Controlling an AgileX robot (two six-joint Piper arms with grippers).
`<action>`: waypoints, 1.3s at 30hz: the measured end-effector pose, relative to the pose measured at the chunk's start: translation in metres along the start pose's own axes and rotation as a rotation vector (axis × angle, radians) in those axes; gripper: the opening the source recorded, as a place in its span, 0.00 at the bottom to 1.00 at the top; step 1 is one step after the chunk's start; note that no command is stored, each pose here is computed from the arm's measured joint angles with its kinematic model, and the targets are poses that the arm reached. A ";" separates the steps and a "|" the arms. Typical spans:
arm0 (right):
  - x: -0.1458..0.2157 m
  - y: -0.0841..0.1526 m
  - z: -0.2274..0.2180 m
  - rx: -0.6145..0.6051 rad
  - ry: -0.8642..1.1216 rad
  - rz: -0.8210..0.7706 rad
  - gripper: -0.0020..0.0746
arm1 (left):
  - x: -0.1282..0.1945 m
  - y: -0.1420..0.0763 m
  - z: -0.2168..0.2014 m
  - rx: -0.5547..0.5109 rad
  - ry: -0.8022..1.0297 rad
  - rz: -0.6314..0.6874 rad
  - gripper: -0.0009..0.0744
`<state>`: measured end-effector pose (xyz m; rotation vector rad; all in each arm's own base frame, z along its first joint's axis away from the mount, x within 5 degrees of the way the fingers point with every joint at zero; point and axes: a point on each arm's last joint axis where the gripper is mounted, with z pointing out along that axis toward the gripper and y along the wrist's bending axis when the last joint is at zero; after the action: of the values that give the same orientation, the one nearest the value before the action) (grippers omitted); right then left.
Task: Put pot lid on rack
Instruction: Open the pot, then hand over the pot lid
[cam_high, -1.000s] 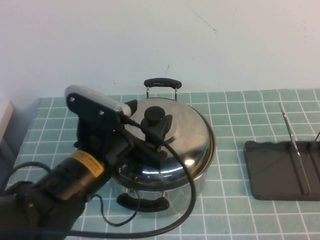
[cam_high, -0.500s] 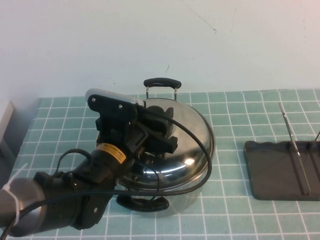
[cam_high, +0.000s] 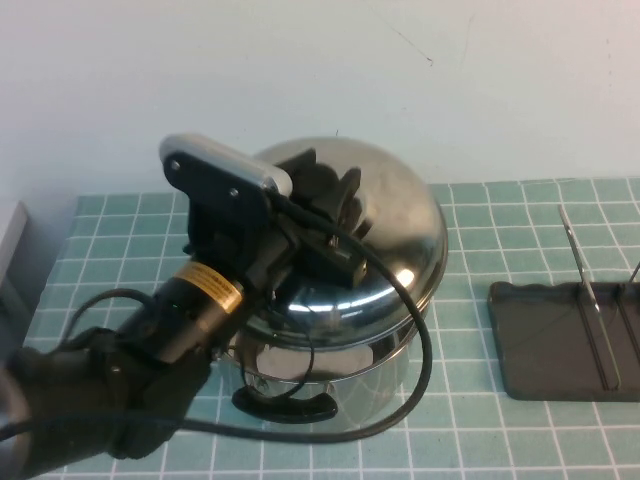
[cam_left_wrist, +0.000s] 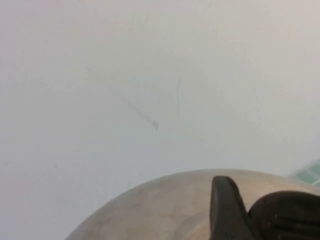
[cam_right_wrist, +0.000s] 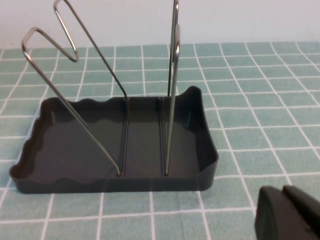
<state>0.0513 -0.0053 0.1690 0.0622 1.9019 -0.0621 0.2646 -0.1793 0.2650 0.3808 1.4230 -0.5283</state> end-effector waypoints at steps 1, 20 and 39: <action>0.000 0.000 0.000 0.000 0.000 0.000 0.02 | -0.008 -0.002 -0.003 0.015 -0.023 0.009 0.43; -0.012 0.021 -0.003 -0.280 -0.035 0.808 0.02 | -0.052 -0.030 -0.031 0.306 0.053 -0.644 0.43; -0.083 0.045 -0.020 -0.631 -0.232 0.547 0.12 | -0.014 -0.048 0.041 0.479 -0.036 -0.715 0.43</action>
<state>0.0624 0.0401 0.2535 0.1359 1.5421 0.8583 0.2712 -0.2395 0.2866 0.2245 1.3688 -1.4633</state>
